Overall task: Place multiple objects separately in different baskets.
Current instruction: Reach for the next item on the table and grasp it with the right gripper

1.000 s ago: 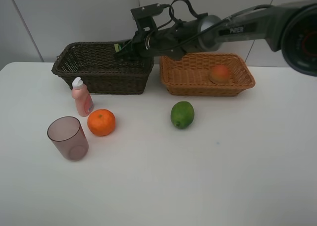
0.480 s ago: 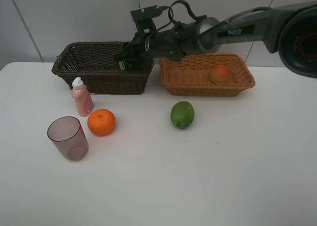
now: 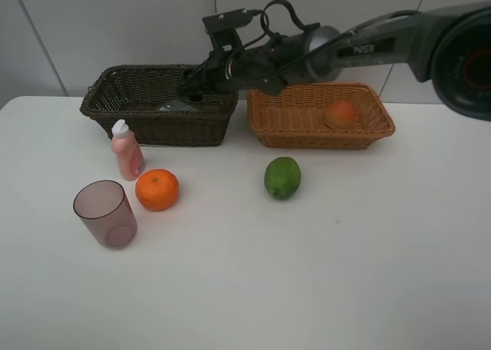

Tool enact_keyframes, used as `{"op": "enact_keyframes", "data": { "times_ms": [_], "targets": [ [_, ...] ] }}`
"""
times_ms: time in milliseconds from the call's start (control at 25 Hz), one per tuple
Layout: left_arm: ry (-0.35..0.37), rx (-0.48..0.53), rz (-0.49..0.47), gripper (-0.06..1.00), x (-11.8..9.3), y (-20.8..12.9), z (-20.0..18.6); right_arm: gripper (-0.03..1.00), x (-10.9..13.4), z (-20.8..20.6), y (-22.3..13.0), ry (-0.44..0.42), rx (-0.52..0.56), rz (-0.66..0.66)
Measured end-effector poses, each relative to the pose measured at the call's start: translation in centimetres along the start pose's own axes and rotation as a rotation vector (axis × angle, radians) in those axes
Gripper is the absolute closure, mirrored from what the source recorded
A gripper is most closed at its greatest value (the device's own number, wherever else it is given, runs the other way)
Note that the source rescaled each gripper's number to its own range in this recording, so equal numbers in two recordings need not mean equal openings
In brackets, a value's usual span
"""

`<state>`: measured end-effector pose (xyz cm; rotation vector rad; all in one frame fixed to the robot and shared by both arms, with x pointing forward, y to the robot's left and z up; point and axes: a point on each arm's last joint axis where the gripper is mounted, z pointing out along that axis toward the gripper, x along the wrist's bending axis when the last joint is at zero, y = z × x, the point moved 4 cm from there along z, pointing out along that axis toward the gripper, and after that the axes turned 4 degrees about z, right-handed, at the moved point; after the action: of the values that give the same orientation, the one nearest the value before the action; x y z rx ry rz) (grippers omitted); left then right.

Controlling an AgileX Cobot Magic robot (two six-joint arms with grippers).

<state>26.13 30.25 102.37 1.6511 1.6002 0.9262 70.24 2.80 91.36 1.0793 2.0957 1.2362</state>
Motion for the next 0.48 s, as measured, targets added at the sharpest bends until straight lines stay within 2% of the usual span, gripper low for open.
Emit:
{"op": "enact_keyframes", "data": {
  "times_ms": [240,480],
  "targets": [
    [0.000,0.000,0.000,-0.06,0.0,0.0,0.0,0.24,0.1,-0.3,0.8,0.010,-0.030,0.023],
    [0.000,0.000,0.000,-0.06,0.0,0.0,0.0,0.31,0.2,-1.7,3.3,0.020,-0.096,0.023]
  ]
}}
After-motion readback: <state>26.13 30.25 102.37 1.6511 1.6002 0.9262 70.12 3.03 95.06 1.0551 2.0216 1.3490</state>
